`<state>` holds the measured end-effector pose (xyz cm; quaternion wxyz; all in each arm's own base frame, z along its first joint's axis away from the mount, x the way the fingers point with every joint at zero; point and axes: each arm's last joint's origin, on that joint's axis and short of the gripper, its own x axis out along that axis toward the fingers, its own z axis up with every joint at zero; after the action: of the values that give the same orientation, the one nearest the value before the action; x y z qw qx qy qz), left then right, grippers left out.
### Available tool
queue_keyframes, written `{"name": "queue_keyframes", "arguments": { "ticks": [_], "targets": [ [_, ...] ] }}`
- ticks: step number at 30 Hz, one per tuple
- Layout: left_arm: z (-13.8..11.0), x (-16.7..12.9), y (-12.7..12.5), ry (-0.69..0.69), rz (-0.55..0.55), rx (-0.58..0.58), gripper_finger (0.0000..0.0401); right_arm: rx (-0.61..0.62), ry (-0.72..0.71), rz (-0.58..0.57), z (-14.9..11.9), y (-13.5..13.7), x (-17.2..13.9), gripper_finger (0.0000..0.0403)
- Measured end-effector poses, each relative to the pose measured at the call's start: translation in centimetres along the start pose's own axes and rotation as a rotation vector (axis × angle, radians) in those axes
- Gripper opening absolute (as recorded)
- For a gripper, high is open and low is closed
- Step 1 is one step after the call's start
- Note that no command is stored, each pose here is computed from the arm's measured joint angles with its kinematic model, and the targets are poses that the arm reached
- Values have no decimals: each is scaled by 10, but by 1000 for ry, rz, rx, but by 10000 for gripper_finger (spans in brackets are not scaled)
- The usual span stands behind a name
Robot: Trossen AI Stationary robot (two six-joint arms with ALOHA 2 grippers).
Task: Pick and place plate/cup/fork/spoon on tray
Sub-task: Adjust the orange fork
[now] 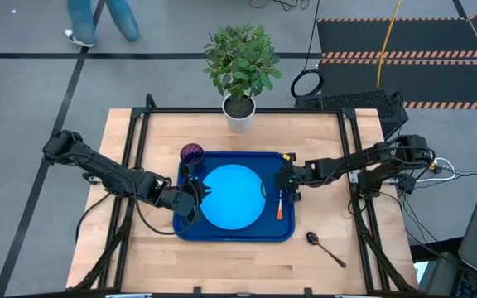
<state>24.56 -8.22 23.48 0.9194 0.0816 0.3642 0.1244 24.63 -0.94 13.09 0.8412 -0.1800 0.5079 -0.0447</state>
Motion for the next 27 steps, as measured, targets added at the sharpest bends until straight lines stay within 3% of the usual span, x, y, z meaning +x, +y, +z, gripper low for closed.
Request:
{"name": "queue_keyframes", "arguments": {
  "ticks": [27],
  "targets": [
    [0,0,0,1,0,-3,51,-81,-26,10,4,9,-4,105]
  ]
}}
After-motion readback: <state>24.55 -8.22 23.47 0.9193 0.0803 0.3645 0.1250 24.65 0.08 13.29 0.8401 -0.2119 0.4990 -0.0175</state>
